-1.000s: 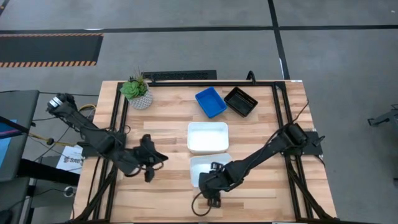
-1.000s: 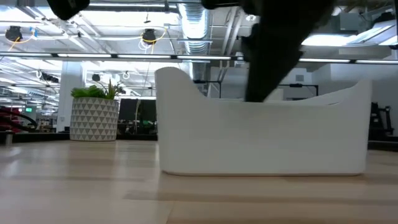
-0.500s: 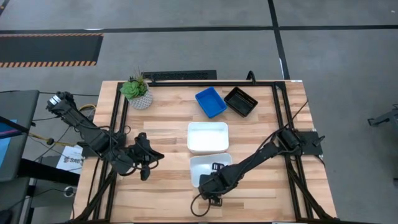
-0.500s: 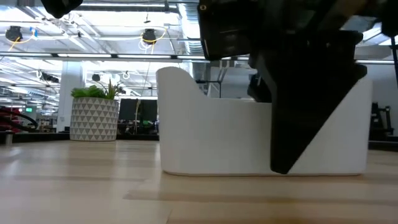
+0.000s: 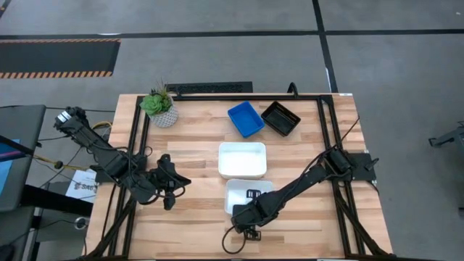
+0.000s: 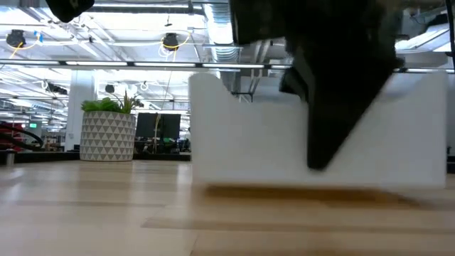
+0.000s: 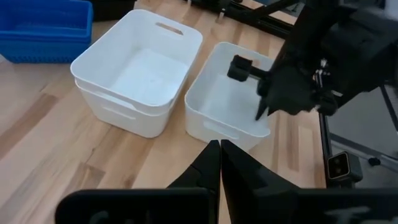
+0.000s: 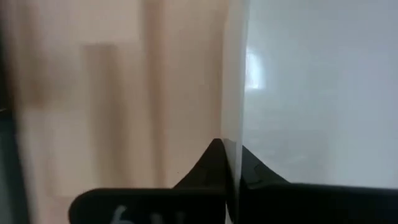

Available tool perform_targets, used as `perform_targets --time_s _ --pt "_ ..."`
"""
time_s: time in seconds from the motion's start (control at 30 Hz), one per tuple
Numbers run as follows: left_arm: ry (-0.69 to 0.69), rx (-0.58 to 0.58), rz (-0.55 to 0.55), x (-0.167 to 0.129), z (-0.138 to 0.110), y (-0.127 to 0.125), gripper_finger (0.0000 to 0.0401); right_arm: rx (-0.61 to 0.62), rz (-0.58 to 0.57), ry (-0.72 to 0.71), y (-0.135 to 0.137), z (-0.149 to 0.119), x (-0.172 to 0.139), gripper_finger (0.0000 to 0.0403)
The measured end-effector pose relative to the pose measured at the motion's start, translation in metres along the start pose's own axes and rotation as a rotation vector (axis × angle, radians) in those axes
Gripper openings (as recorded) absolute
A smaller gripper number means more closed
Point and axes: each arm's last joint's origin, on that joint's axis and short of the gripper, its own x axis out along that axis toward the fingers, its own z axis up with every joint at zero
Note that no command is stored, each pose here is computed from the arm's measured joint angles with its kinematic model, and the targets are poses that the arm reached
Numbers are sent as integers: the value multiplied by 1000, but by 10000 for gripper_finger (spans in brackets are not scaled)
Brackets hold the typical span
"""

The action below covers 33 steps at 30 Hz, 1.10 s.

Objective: Stack baskets by color
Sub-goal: Stack the white bin on top of the stacked white bins

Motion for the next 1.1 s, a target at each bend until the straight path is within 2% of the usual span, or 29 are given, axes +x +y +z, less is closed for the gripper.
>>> perform_targets --time_s 0.13,0.3,0.43,0.53,0.63,0.7,0.9,1.1 --pt "3 2 3 0 0 0 0 -43 34 14 9 10 -23 5" --pt "9 5 7 0 -1 1 0 -126 38 22 17 27 -82 3" --pt "15 8 -4 -1 -2 0 0 -197 -37 -55 10 42 -124 2" --pt "21 15 -12 -2 -4 -2 0 -199 -145 -68 -9 49 -143 2" --pt "23 21 -22 -4 -5 -3 0 -162 -250 -19 -37 55 -145 1" --pt "24 20 -27 -5 -6 -4 0 -160 -277 3 -54 60 -141 1" --pt "27 25 -44 -10 -7 -5 0 -157 -282 15 -97 79 -119 1" --pt "-12 -11 -66 -26 -3 2 0 -124 -274 71 -117 78 -110 1"
